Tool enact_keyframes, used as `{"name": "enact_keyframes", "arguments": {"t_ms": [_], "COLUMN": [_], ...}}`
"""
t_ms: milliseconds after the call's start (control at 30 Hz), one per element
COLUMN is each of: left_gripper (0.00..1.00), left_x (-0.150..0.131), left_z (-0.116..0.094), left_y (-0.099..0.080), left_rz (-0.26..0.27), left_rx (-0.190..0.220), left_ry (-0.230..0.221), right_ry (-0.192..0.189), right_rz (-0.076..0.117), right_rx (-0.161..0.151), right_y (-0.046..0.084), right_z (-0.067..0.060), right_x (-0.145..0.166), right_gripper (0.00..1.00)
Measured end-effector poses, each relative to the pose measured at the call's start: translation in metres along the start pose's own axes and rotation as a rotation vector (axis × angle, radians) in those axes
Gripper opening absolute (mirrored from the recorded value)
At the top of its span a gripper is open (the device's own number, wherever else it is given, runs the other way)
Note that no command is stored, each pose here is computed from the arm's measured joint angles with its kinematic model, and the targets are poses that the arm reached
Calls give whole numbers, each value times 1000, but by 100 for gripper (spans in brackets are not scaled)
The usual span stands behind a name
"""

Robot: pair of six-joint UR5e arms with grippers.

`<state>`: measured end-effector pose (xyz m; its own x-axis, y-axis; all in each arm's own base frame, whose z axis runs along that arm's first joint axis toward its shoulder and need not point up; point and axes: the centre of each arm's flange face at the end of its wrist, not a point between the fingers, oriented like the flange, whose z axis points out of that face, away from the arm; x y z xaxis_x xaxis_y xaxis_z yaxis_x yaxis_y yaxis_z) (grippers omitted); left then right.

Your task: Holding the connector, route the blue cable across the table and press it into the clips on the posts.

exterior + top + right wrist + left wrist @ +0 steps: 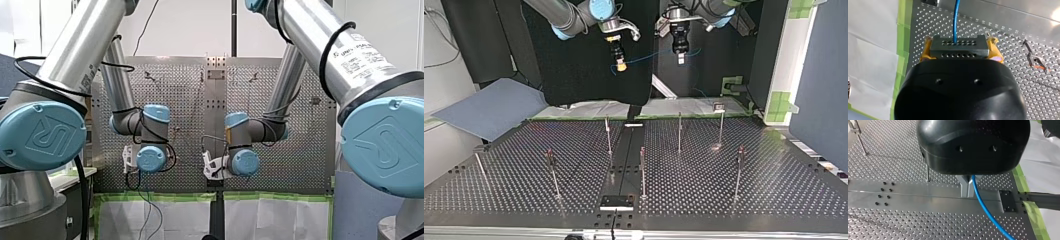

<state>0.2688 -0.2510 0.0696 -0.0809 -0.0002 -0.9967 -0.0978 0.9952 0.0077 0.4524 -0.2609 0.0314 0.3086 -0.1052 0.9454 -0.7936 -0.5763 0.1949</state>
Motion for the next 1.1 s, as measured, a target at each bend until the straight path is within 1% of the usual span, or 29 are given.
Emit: {"name": "enact_keyframes", "arguments": {"t_ms": [33,67,133,233,267,367,500,733,900,967,1033,1100], "left_gripper": [0,0,0,0,0,0,0,0,0,0,0,0], "left_x": [-1,-3,-8,-17,-20,-31,-51,-89,-115,-123,-131,-139], "left_z": [0,0,0,2,3,7,18,38,50,53,53,53], "left_y": [1,1,3,5,6,7,7,7,9,11,15,19], "left_rz": [-4,-10,-27,-37,-35,-27,-20,-52,-89,-101,-107,-113], "left_rx": [-4,-9,-18,-42,-50,-79,-128,-210,-266,-286,-311,-336], "left_ry": [-1,-2,-5,-13,-15,-25,-51,-97,-128,-137,-141,-145], "right_ry": [3,9,23,52,65,94,127,183,233,247,253,256], "right_rz": [-2,0,9,33,46,77,108,136,146,148,150,157], "right_rx": [0,1,10,37,48,74,105,155,197,214,229,244], "right_y": [0,0,-4,-11,-13,-15,-17,-17,-15,-15,-15,-16], "right_z": [1,3,4,6,7,11,13,16,14,14,14,16], "right_x": [4,9,20,42,51,75,102,151,194,208,218,227], "right_gripper": [0,0,0,0,0,0,0,0,0,0,0,0]}}
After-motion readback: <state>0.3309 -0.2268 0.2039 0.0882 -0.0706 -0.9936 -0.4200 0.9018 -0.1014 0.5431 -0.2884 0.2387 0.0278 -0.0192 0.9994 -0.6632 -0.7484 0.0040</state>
